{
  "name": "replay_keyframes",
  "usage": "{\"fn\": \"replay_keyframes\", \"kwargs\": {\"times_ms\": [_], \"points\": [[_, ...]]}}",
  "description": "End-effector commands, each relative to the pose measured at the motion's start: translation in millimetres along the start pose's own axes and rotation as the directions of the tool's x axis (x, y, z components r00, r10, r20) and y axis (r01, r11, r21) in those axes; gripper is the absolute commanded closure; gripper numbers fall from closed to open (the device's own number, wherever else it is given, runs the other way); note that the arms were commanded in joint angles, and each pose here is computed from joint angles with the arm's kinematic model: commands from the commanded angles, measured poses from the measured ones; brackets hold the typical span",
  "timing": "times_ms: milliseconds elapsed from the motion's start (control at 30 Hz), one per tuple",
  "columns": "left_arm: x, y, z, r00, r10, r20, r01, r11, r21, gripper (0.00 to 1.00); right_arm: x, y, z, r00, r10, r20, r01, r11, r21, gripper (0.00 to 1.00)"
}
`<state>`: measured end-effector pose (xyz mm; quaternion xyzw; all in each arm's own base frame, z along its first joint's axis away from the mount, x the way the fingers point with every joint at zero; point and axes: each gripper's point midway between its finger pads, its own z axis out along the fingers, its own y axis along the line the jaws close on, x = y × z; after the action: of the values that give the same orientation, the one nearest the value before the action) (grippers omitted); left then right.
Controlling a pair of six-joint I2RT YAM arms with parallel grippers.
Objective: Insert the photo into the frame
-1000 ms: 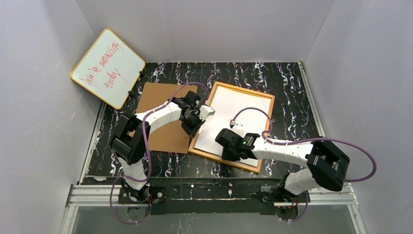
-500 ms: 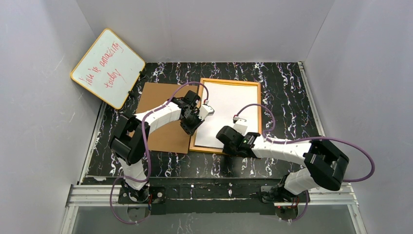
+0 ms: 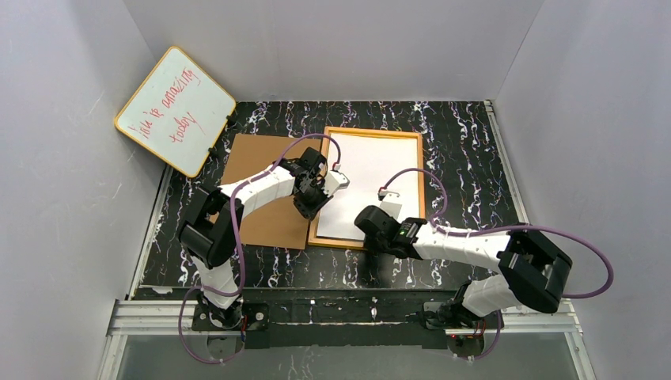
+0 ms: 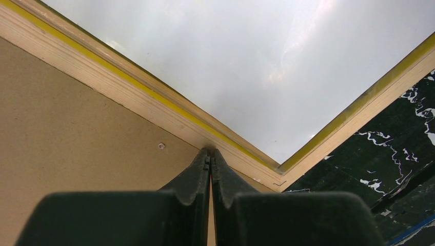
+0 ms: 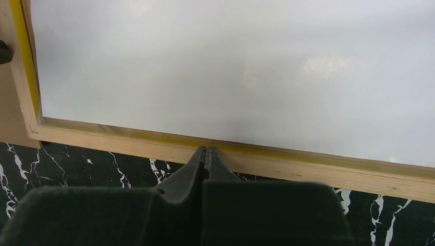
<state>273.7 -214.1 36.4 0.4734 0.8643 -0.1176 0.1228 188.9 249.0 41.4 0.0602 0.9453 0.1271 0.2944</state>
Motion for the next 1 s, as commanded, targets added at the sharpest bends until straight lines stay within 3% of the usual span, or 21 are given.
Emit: {"fn": "replay_keyframes", "kwargs": {"times_ms": [0, 333, 567, 967], "points": [[54, -20, 24, 0.98, 0.015, -0.199, -0.001, 0.998, 0.07, 1.0, -11, -14, 15, 0.998, -0.019, 0.061, 0.016, 0.998, 0.053, 0.95], [57, -19, 25, 0.977, 0.043, -0.209, -0.031, 0.998, 0.062, 1.0, 7, -19, 18, 1.0, 0.001, -0.002, 0.0, 0.999, 0.053, 0.94], [55, -19, 24, 0.979, 0.042, -0.202, -0.032, 0.998, 0.053, 1.0, -19, -6, -7, 0.999, -0.011, 0.04, 0.012, 1.0, -0.008, 0.84], [48, -19, 22, 0.981, 0.028, -0.19, -0.018, 0.998, 0.052, 1.0, -38, 9, -19, 0.996, -0.085, 0.009, 0.085, 0.996, -0.022, 0.71]]}}
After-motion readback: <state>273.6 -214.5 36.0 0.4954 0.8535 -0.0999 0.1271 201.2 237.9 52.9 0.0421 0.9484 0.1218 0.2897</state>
